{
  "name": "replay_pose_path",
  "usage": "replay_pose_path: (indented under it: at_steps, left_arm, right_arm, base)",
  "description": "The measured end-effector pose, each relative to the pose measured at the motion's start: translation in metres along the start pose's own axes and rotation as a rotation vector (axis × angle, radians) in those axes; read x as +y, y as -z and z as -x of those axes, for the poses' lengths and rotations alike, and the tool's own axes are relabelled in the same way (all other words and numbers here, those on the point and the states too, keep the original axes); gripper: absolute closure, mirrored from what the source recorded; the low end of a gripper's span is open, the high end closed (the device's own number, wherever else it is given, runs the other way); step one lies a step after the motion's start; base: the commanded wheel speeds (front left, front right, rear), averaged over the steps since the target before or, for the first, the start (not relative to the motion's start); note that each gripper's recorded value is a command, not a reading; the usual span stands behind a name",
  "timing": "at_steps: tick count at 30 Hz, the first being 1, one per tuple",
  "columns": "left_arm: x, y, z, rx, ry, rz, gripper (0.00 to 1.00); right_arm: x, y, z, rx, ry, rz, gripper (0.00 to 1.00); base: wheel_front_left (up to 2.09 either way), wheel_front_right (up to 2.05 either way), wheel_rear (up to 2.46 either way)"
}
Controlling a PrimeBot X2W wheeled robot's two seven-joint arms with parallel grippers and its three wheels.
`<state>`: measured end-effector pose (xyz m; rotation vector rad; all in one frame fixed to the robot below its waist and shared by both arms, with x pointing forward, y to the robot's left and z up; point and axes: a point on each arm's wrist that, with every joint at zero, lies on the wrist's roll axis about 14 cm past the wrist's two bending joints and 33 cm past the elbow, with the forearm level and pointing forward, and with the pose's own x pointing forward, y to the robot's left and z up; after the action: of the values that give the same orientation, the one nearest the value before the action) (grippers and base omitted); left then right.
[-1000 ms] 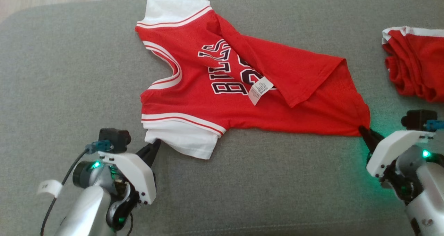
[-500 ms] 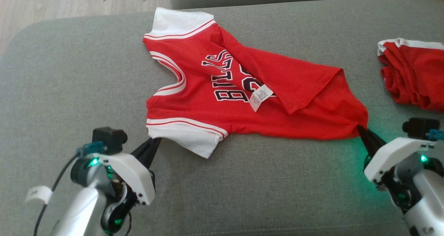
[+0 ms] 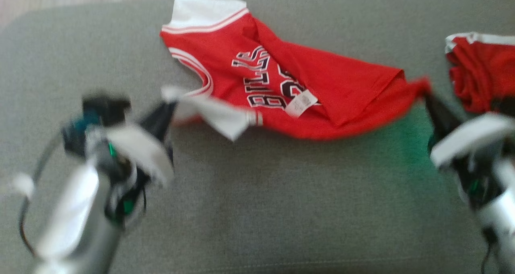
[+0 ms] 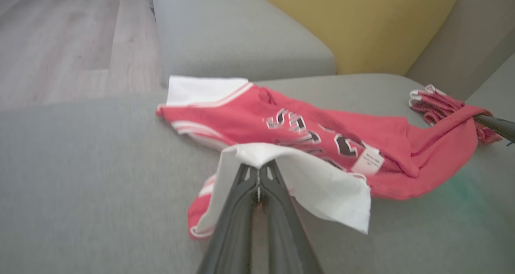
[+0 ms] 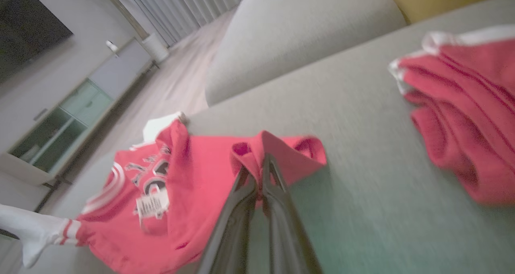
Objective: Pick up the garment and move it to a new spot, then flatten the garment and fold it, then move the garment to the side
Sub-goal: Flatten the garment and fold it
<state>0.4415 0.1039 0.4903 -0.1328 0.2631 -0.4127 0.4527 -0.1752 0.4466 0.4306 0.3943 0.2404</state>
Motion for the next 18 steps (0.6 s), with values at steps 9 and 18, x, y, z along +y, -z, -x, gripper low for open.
replay_pose_path:
  at_steps: [9, 18]
  left_arm:
    - [0.023, -0.092, -0.086, -0.116, 0.014, -0.132, 1.0]
    - [0.052, -0.196, -0.164, -0.325, -0.041, -0.171, 1.0]
  right_arm:
    - [0.031, -0.098, -0.076, -0.107, -0.134, -0.034, 1.0]
    - [0.05, -0.213, -0.144, -0.33, -0.204, -0.064, 1.0]
  base:
    - [0.0, 0.0, 0.0]
    - [0.0, 0.0, 0.0]
